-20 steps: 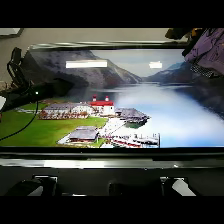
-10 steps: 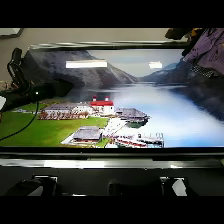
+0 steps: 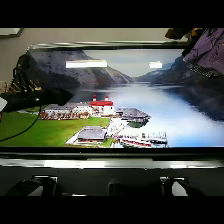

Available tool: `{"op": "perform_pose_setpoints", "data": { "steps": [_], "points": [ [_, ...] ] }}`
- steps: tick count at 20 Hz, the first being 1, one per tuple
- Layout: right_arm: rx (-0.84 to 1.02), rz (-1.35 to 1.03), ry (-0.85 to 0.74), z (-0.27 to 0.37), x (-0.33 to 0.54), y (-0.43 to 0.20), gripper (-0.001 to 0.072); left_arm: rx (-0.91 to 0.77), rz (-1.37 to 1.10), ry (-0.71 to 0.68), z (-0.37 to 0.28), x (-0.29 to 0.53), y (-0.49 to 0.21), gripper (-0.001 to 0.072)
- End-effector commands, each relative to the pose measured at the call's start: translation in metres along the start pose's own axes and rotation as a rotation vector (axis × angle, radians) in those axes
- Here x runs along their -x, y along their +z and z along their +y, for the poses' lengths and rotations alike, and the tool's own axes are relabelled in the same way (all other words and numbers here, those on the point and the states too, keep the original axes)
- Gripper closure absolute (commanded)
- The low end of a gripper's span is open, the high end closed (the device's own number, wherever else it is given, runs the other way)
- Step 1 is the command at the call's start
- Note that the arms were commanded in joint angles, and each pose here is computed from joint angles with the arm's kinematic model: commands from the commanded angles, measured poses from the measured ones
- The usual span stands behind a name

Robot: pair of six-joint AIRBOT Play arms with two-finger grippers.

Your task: Fold the clothes and pants, and hang the long-sleeved shirts on hangers.

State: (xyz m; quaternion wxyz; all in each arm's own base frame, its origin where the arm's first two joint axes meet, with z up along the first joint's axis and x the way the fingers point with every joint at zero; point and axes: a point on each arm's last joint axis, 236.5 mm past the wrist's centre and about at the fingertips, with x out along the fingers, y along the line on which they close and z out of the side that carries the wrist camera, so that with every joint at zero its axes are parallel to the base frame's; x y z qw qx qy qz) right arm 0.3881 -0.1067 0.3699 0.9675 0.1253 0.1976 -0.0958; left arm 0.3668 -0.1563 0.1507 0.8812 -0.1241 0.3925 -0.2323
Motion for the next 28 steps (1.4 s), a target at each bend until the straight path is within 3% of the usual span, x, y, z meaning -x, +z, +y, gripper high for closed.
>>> {"op": "perform_pose_setpoints", "data": {
  "steps": [1,4,5,6,7,8,28],
  "points": [
    [0.258,0.428,0.182,0.084,-0.043,-0.152,0.0228,-0.089,0.109,0.111,0.024,0.011,-0.026,-0.0013],
    [0.410,0.611,0.230,0.116,-0.041,-0.253,0.0233,-0.154,0.103,0.201,0.042,0.023,-0.024,-0.0013],
    [0.419,0.655,0.241,0.121,-0.039,-0.279,0.0321,-0.166,0.107,0.223,0.047,0.024,-0.024,0.0005],
    [0.430,0.697,0.251,0.124,-0.036,-0.300,0.0490,-0.172,0.108,0.233,0.050,0.024,-0.024,0.0101],
    [0.447,0.739,0.261,0.126,-0.033,-0.318,0.0614,-0.178,0.110,0.243,0.052,0.025,-0.024,0.0373],
    [0.458,0.772,0.272,0.127,-0.031,-0.333,0.0679,-0.185,0.111,0.253,0.054,0.026,-0.024,0.0692],
    [0.479,0.851,0.264,0.120,-0.022,-0.356,0.0680,-0.214,0.117,0.306,0.067,0.029,-0.023,0.0682]
  ]
}}
